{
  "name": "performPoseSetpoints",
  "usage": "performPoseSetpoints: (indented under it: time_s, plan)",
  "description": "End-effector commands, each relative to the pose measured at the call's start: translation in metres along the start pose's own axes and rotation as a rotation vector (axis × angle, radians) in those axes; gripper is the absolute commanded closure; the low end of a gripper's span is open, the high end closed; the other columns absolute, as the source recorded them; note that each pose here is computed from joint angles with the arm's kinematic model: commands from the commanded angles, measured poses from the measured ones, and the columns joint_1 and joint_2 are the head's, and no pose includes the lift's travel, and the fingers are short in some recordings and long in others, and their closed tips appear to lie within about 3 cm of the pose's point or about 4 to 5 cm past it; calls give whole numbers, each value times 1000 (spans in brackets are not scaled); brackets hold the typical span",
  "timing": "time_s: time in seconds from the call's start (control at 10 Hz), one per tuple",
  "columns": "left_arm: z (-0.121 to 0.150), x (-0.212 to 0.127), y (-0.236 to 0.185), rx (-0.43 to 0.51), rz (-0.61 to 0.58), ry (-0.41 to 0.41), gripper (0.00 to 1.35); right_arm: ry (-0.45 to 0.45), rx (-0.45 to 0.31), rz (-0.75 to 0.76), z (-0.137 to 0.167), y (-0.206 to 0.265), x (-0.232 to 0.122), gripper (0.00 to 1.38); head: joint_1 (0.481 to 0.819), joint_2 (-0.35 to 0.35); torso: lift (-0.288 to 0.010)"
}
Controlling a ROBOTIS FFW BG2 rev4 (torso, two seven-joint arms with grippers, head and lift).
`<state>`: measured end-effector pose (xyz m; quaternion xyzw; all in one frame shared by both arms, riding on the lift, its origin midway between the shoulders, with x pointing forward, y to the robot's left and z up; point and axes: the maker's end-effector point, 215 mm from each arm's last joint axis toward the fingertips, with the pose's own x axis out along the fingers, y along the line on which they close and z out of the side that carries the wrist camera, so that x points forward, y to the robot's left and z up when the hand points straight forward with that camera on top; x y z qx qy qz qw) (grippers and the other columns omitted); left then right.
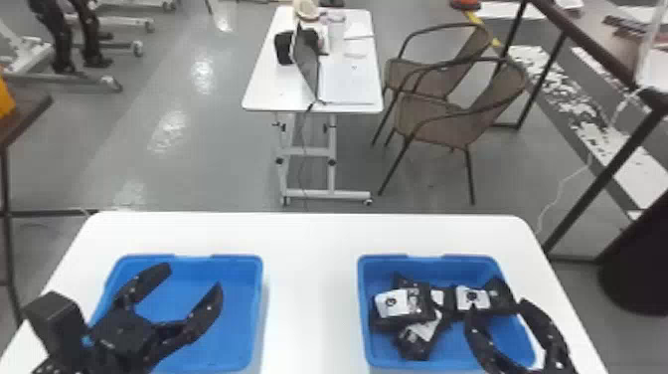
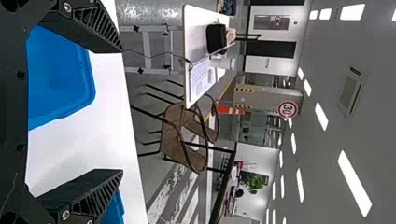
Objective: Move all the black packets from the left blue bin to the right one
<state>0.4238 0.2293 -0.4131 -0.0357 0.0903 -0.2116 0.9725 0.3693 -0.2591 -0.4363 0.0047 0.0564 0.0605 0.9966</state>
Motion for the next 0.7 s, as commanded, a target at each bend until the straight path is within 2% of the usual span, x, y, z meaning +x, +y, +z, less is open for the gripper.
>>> performPoseSetpoints:
  time_s: [0.0,0.6]
  plan:
    - [-2,1,-2,-9,0,1,107,0,4,-2,0,1,0,367,695,-43,0]
    - [-5,2,-5,-30,-9,9,107,5,16,1,-4,3,0,367,695,-45,0]
